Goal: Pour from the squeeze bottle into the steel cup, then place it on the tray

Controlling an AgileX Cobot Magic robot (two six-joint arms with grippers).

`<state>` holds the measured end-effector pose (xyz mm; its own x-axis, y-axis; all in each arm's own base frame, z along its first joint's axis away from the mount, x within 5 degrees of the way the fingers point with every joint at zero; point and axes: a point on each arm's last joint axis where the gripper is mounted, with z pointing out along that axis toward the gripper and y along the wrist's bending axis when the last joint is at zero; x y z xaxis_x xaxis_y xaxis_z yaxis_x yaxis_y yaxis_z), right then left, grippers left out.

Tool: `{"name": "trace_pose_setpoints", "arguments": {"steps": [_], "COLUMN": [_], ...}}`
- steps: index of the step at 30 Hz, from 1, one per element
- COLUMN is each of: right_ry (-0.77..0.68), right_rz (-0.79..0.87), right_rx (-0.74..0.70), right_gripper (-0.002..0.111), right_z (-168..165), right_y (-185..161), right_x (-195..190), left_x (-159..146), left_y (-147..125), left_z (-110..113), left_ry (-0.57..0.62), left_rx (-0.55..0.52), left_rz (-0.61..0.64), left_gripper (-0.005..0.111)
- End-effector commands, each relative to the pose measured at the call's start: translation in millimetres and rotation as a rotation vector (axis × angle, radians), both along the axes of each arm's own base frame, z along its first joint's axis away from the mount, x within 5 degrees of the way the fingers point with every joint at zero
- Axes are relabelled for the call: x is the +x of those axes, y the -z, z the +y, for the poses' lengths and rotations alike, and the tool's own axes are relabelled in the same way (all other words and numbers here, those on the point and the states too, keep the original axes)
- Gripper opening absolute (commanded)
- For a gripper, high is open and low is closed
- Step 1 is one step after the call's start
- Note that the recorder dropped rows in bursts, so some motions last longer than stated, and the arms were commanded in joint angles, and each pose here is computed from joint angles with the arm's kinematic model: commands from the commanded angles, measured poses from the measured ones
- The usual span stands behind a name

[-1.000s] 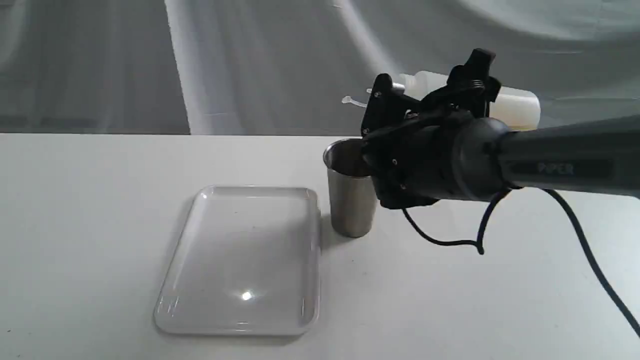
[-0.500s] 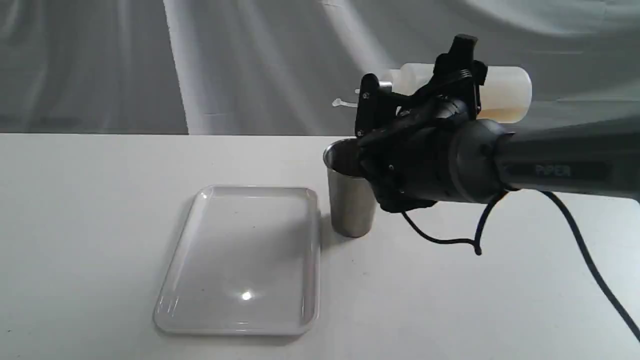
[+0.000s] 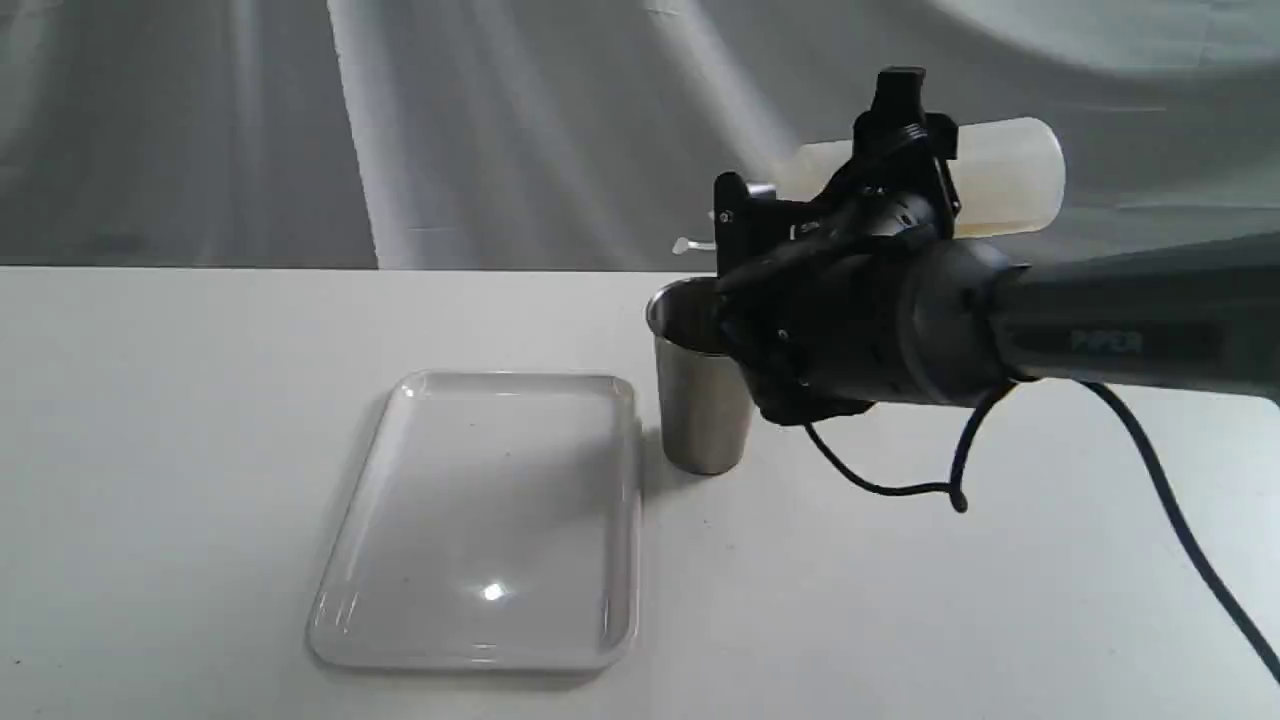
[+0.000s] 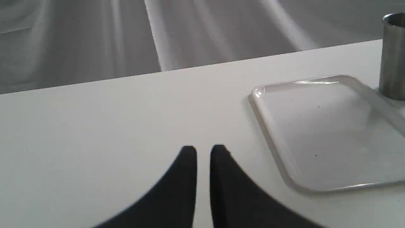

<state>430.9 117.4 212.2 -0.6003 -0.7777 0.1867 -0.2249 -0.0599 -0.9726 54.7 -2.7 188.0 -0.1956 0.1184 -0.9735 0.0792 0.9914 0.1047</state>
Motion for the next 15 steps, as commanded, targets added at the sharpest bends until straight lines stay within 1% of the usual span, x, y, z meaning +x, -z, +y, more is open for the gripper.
{"name": "trace_pose_setpoints", "arguments": {"steps": [1,6,12,15], "right_ry": [-0.003,-0.013,-0.036,-0.037], "right_rz": [-0.037,-0.044,-0.006,-0.011], "right_rx": [-0.060,-0.051,-0.105,-0.106], "right_gripper": [0.057,0.057,0.057,0.057], "right_z": [1,1,1,0], "right_y": [-15,-21,-33,-37], "right_x": [-1,-2,-4,-5], "left_x": [0,0,0,0], "left_y": [1,1,1,1], "left_z": [0,0,0,0], "left_ry": [0.003,0.003,0.003,0.003], "left_rx": [-0.002,-0.002,-0.002,-0.002], "left_rz": [-0.007,-0.007,-0.007,-0.007], "left_gripper": [0.008,0.008,0.008,0.008]}}
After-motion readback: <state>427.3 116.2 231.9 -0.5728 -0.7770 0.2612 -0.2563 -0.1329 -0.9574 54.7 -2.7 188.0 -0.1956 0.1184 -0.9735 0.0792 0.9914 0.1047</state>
